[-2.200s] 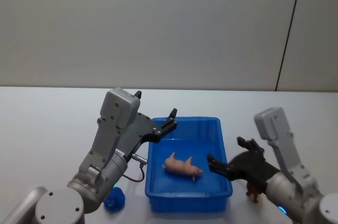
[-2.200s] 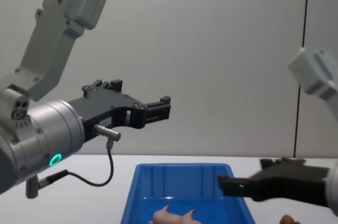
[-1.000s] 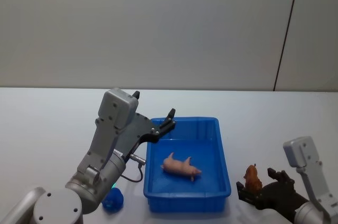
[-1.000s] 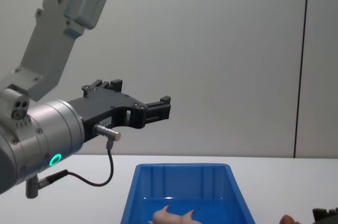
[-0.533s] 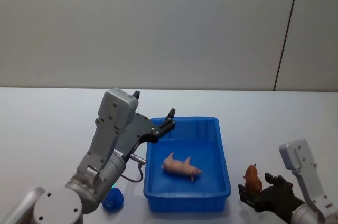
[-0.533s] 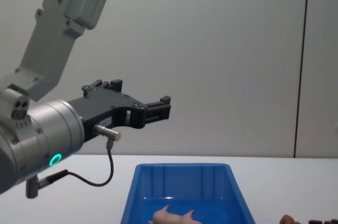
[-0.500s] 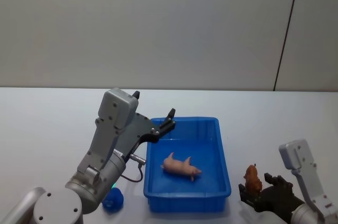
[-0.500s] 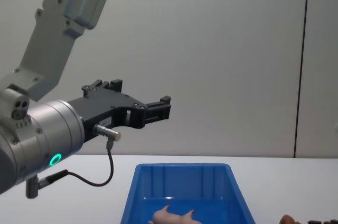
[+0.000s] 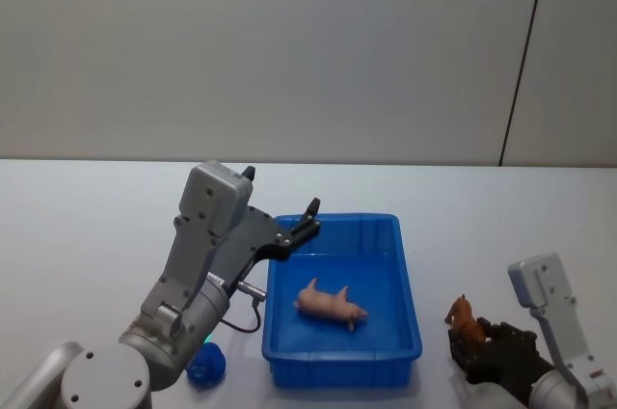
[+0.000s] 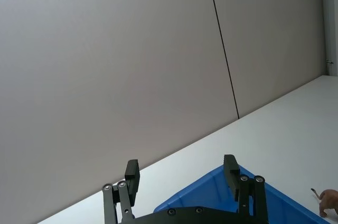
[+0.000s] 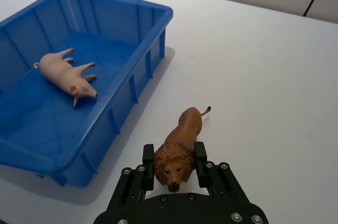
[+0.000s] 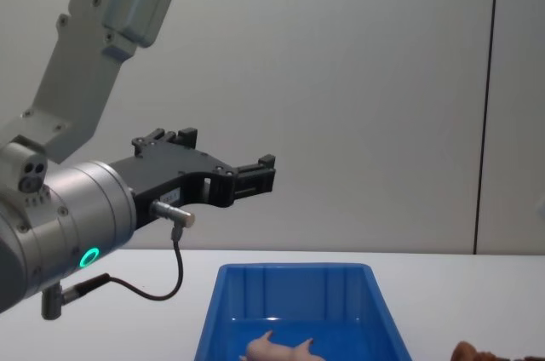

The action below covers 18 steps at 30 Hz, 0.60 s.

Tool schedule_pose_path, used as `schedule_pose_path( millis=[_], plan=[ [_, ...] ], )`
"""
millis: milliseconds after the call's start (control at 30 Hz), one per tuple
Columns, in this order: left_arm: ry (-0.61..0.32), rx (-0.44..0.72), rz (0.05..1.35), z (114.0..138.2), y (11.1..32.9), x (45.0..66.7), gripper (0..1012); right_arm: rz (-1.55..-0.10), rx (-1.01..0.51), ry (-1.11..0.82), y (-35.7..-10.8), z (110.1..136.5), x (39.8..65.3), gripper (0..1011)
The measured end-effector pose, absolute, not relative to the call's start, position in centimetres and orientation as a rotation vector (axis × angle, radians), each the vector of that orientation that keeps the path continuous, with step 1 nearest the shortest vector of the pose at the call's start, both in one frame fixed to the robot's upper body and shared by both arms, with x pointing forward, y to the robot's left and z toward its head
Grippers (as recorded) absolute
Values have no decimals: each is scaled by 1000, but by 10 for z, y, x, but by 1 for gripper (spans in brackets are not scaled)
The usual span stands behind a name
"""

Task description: Pick up the two dolls from the table and place them into the box.

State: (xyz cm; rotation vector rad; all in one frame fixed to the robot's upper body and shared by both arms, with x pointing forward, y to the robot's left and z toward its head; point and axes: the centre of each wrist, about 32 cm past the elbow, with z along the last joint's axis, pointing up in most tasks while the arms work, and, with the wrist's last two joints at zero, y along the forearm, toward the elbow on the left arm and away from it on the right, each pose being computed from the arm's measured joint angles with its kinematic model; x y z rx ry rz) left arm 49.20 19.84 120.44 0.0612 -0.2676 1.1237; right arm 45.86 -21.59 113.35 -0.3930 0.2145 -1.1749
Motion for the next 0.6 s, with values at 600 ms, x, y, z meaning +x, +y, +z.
schedule_pose_path(
  millis=[600],
  plan=[
    [-268,61,1124,1204,198,492,1001,-1172,-280,63,-211,1159,458,424]
  ],
)
